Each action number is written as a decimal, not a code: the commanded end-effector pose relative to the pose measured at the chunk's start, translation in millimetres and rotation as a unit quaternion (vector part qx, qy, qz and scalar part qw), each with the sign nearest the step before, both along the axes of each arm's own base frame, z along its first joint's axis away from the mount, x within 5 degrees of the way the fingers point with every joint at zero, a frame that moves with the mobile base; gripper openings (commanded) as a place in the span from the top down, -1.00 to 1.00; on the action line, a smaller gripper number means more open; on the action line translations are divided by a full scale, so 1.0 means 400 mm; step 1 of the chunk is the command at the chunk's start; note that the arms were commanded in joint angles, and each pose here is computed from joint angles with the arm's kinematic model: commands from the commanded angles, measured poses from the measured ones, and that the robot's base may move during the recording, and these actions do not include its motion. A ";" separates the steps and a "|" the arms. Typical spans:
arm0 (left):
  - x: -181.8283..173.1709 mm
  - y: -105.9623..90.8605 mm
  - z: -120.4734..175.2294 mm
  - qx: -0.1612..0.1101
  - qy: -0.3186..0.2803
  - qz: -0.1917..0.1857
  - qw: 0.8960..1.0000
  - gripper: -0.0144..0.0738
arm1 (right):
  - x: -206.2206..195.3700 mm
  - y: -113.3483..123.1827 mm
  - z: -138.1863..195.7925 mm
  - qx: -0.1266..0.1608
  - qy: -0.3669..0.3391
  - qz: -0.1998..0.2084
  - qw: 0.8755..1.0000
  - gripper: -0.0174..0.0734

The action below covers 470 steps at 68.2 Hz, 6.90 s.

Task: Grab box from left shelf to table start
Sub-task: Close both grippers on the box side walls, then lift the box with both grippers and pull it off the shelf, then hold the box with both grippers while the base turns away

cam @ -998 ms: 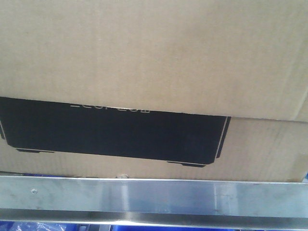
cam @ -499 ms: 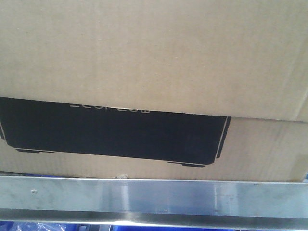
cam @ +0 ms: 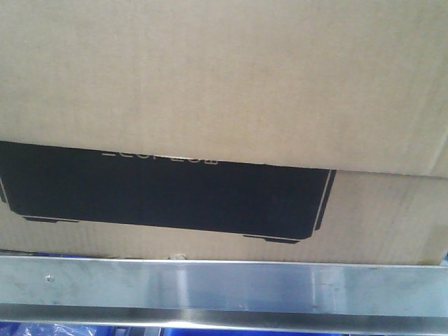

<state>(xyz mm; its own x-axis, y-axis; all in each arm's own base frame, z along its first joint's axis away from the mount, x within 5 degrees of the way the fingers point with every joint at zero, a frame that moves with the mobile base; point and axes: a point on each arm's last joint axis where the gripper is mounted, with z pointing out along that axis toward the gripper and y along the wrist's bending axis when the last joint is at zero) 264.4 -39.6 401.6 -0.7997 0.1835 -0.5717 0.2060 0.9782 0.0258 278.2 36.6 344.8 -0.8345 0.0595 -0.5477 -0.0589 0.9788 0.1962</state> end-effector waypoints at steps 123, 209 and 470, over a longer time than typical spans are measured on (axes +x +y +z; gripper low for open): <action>-0.736 0.080 0.051 -0.164 -0.390 -0.010 0.906 0.88 | -0.666 -0.036 0.171 0.081 -0.386 0.062 0.917 0.49; -0.826 0.090 0.065 -0.193 -0.486 -0.023 0.852 0.88 | -0.746 -0.047 0.184 0.095 -0.459 0.065 0.881 0.49; -0.606 0.057 -0.271 -0.162 -0.264 0.009 0.951 0.88 | -0.746 -0.046 0.181 0.093 -0.453 0.067 0.884 0.49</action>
<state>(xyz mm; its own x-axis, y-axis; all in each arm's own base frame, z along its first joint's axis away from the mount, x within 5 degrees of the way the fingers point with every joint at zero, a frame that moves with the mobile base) 19.2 -19.6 292.2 -0.3940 -0.1236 -0.9108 0.2452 0.9409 -0.2338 -17.3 17.0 403.5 -0.1281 0.1003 -0.9867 -0.3624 0.9214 0.1407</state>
